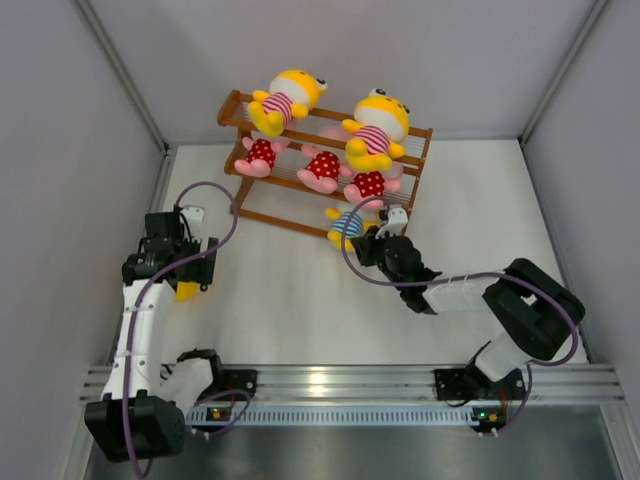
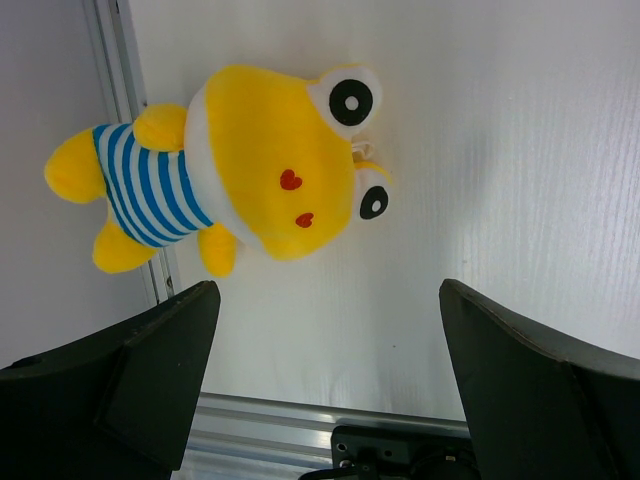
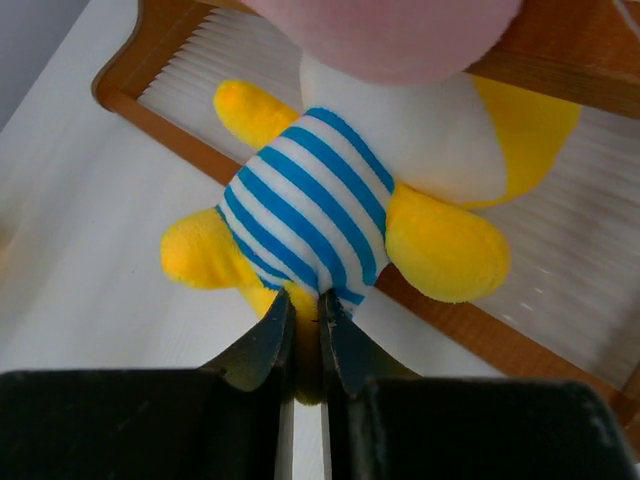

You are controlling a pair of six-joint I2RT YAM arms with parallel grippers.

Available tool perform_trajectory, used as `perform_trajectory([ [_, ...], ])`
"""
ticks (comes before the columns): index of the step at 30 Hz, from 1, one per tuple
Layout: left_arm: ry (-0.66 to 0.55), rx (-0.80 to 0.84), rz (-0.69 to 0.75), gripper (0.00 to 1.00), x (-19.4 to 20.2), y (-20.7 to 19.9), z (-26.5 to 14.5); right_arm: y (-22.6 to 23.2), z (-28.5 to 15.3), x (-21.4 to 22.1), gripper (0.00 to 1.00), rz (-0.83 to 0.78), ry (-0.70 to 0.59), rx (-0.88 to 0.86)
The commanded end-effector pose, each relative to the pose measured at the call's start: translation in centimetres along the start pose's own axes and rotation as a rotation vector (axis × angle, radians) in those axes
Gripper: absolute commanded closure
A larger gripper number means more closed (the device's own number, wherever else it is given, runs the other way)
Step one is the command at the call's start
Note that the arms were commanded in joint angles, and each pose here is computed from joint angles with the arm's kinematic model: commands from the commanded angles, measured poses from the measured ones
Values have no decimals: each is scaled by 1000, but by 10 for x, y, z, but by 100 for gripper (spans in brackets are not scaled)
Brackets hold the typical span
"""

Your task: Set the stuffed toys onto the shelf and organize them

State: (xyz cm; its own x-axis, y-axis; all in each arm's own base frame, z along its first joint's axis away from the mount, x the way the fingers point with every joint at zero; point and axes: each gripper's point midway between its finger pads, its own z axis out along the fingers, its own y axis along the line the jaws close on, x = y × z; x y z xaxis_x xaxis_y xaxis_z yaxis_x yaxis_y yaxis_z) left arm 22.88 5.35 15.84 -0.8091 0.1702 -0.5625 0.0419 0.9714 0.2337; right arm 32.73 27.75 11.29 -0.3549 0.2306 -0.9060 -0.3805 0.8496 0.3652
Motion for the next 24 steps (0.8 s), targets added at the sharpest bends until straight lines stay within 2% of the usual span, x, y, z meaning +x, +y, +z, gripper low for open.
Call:
perform_trajectory([
  [1, -66, -11, -1, 3, -17, 4, -3, 4, 13, -48, 89, 56, -166, 18],
  [2, -66, -11, -1, 3, -17, 4, -3, 2, 14, -47, 83, 50, -162, 27],
  [3, -67, -11, 1, 3, -17, 4, -4, 0, 15, -47, 73, 38, -160, 37],
  [6, -67, -11, 0, 3, -17, 4, -4, 0, 16, -47, 59, 37, -152, 46],
  [10, -68, -9, 2, 3, -17, 4, -4, -4, 16, -39, 55, 32, -128, 59],
  [18, -71, 0, 12, 2, -19, 2, -4, 3, 2, -52, 36, -20, -128, 47],
  [21, -66, -35, 27, 2, -27, 11, -6, 9, -8, -60, 31, -49, -129, 36],
  [24, -28, -120, 108, 2, -35, 33, -7, 11, -16, -67, 30, -68, -129, 31],
])
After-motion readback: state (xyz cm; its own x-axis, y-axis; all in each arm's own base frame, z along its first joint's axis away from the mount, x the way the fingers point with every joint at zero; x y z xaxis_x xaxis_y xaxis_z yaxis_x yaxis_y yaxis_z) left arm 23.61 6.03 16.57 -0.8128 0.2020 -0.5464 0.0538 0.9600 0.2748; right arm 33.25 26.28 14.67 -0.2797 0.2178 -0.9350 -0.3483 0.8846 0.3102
